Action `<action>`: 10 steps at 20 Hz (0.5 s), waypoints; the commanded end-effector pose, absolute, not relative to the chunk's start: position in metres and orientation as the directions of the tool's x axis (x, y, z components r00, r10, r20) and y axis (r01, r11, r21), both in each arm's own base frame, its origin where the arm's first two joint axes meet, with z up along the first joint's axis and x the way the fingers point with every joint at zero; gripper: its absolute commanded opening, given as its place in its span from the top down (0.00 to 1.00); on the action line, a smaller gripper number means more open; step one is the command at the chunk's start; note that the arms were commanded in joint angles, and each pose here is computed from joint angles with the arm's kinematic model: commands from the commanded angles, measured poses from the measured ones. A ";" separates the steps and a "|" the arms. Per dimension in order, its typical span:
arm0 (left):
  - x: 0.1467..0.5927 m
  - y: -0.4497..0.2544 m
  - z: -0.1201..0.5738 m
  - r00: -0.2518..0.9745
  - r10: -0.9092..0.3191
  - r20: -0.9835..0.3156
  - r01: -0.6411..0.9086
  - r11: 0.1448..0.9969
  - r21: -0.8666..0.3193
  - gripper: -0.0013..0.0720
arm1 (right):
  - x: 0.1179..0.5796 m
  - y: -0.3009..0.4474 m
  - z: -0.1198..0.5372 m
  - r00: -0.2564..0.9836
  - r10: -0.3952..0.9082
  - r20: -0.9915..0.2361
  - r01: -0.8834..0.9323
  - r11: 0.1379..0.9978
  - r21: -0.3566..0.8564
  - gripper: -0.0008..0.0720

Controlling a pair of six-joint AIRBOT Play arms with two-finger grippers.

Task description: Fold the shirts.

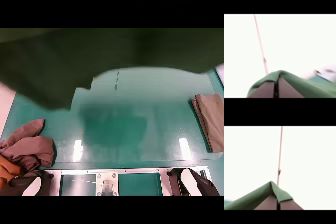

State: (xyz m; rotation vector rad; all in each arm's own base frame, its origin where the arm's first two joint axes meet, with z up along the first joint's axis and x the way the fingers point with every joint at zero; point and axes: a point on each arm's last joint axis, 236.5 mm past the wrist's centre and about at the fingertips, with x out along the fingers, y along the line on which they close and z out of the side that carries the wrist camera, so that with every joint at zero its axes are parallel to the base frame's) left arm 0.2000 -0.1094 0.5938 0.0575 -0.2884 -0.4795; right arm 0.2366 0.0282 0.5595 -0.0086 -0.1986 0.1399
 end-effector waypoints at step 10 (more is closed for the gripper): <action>0.394 -0.102 0.283 0.795 -0.492 -0.356 0.336 0.845 -0.417 0.94 | 0.392 -0.034 0.264 0.923 0.259 -0.284 -0.108 0.884 0.455 0.97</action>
